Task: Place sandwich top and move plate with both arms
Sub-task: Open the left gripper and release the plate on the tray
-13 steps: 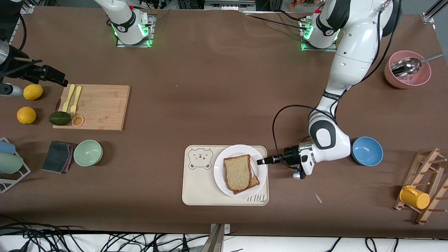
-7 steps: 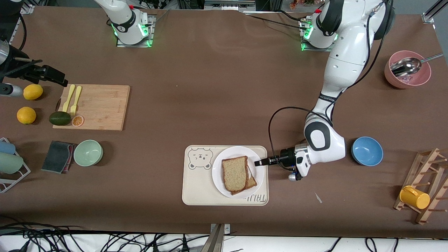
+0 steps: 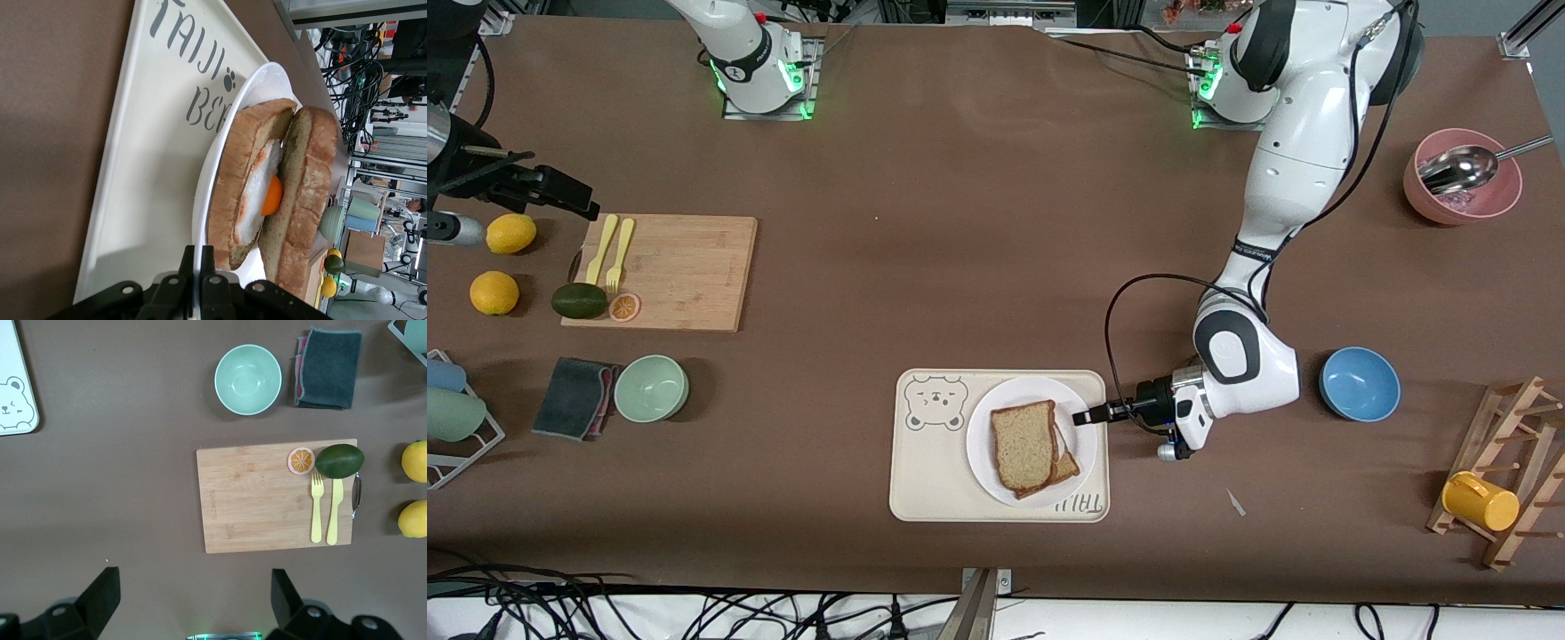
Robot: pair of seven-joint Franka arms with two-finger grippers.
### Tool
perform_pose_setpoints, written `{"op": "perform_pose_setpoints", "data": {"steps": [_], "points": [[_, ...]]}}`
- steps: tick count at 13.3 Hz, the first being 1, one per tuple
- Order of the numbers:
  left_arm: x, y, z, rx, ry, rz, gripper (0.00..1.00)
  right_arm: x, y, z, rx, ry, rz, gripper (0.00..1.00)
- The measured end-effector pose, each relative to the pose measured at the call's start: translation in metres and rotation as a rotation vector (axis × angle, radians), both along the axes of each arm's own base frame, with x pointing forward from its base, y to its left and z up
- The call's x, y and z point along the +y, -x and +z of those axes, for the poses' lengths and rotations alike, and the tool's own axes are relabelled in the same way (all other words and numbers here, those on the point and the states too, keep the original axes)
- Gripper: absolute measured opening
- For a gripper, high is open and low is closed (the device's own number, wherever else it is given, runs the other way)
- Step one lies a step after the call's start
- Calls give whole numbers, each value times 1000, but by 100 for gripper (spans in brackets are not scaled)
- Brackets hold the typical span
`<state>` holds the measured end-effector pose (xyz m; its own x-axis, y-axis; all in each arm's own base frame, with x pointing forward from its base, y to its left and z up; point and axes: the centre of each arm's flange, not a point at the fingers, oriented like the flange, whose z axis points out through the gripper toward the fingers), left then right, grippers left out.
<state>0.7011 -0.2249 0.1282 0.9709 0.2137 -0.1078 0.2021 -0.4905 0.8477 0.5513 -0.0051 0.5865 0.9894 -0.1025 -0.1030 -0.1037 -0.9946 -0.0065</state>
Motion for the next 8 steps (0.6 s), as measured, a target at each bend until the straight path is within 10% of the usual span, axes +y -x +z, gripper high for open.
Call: {"op": "perform_pose_setpoints", "data": {"steps": [3,8], "points": [[0,-2,1,-5,0,1,15,0,0,0,0,0,0,100],[0,-3,1,-9,0,1,68,0,0,0,0,0,0,100]]}}
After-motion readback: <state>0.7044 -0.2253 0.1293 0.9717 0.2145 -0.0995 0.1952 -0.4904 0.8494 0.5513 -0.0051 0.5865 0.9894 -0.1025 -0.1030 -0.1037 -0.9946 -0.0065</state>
